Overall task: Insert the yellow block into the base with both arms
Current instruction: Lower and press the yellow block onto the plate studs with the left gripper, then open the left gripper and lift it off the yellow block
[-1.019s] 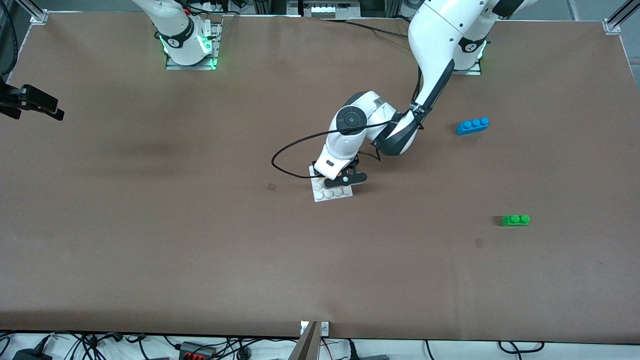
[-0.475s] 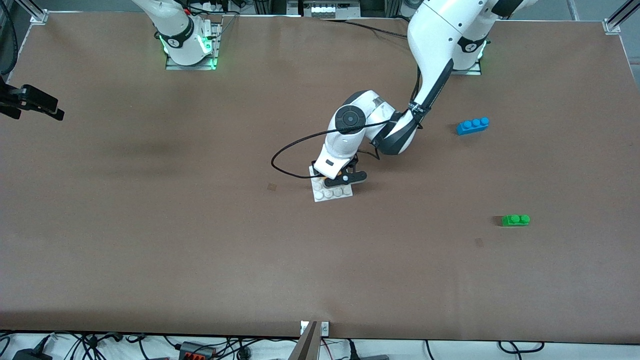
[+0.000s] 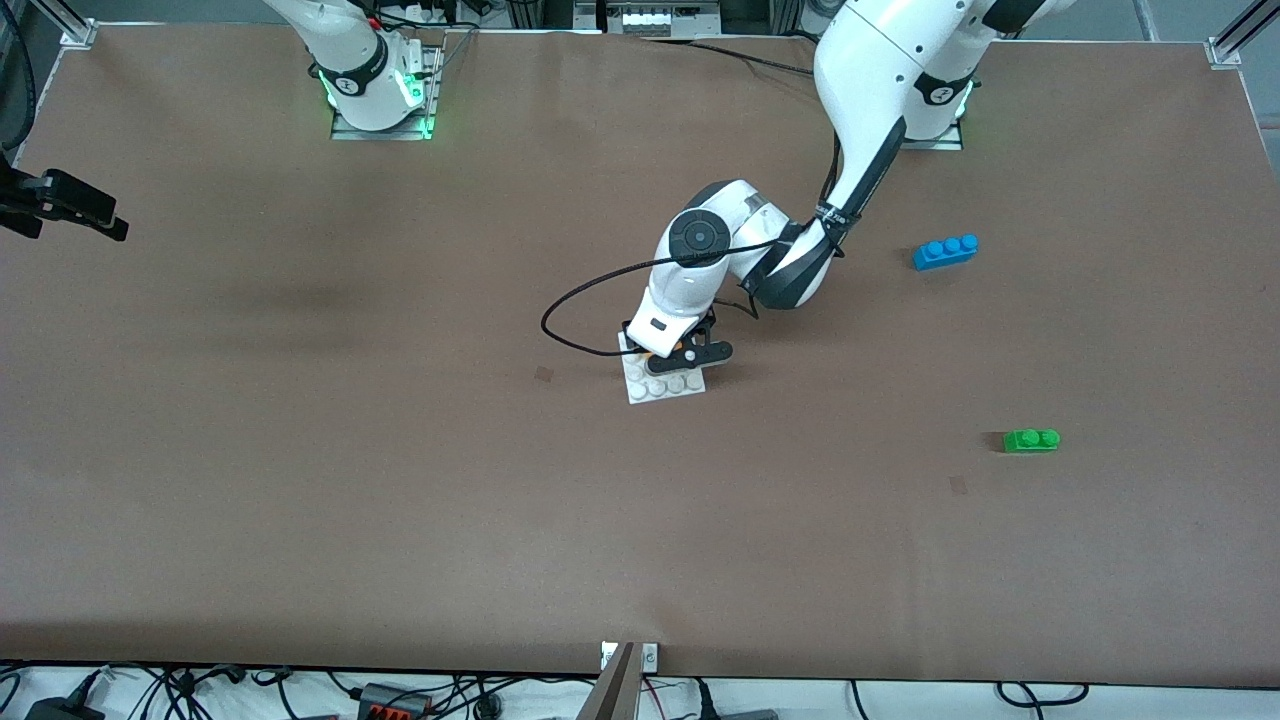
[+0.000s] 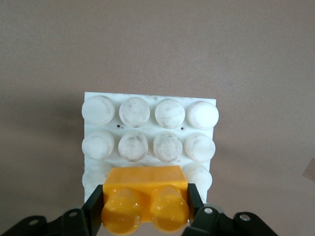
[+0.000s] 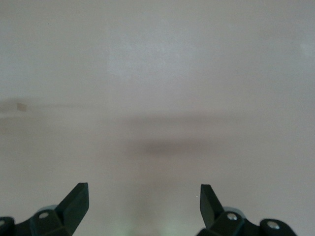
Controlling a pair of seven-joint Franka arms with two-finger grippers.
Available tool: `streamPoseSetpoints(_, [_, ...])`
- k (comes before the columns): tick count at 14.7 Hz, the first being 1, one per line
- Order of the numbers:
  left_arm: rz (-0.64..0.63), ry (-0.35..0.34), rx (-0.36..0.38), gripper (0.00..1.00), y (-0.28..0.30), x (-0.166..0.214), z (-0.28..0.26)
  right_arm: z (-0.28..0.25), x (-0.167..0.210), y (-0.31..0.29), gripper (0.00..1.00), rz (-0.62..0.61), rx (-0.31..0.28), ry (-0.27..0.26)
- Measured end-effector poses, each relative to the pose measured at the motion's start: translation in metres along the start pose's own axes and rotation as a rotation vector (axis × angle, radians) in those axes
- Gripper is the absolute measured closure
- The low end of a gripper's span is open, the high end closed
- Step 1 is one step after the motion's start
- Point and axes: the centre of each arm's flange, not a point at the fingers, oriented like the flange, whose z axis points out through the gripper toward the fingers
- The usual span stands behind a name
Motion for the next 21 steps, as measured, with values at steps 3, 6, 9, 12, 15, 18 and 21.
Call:
streamPoseSetpoints(3, [0.0,-0.001,0.002,0.28,-0.001,-0.001,0.001,0.0,0.0,0.0,0.0,0.0,0.0,0.0])
streamPoseSetpoints(6, [-0.002,0.0,0.004,0.06,-0.002,0.001,0.001,0.0,0.0,0.0,0.0,0.0,0.0,0.0])
streamPoseSetpoints(9, [-0.01,0.008,-0.002,0.0,-0.004,0.007,-0.004,0.0,0.0,0.0,0.0,0.0,0.0,0.0])
streamPoseSetpoints(12, [-0.019,0.017,-0.008,0.0,-0.006,0.013,-0.011,0.0,0.0,0.0,0.0,0.0,0.0,0.0])
streamPoseSetpoints(15, [-0.039,0.025,-0.01,0.0,-0.013,0.026,-0.025,0.0,0.0,0.0,0.0,0.0,0.0,0.0])
streamPoseSetpoints(18, [-0.036,0.037,-0.012,0.0,-0.027,0.044,-0.044,0.0,0.0,0.0,0.0,0.0,0.0,0.0])
streamPoseSetpoints(21, [-0.011,0.055,-0.014,0.0,-0.052,0.065,-0.066,0.0,0.0,0.0,0.0,0.0,0.0,0.0])
